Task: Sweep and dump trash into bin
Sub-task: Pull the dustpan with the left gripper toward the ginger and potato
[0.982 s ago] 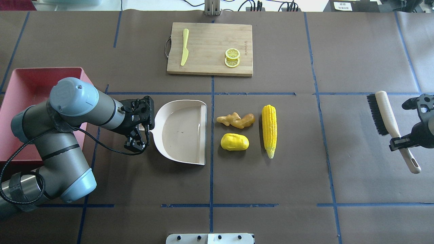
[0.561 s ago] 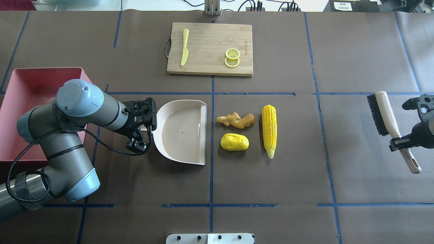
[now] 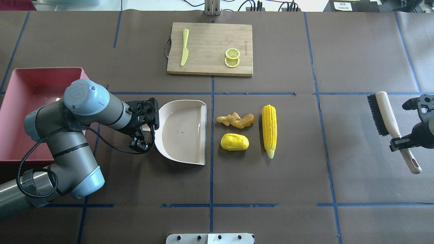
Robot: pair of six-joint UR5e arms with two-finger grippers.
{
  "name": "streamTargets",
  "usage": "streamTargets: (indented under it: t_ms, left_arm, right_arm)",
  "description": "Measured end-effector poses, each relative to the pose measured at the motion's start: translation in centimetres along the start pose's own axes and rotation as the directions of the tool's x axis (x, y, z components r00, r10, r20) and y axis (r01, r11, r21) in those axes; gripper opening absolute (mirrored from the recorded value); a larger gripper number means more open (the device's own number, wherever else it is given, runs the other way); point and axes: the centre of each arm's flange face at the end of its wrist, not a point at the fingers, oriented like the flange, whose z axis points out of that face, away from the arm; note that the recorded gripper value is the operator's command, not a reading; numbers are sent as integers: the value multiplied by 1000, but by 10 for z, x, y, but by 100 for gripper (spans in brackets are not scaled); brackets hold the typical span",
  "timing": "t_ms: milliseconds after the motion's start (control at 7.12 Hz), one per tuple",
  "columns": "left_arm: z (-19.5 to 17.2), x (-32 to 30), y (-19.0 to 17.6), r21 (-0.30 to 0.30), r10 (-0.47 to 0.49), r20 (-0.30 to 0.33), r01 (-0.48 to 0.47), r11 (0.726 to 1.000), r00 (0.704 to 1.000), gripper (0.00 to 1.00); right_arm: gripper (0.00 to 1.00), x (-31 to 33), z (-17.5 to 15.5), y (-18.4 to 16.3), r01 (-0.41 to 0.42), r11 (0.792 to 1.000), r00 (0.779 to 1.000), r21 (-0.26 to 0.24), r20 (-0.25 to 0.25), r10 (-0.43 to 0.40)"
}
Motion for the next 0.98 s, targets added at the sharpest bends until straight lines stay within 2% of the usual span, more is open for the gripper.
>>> streamTargets:
  t_ms: [281,561,982]
  left_arm:
    - [3,-2,-2,-5,-4,-3,4,1000,1000,26]
    - [1,-6,-1,-27,-17,1,17,999,1000,9]
    - [-7,-9,-7,-22,3,8,-3,1000,1000,0]
  right_arm:
    - [0,0,0,0,0,1000,1000,-1,0,0]
    - [0,0,0,0,0,1000,1000,-1,0,0]
    - [0,1,0,1,-2,1000,1000,0,-3,2]
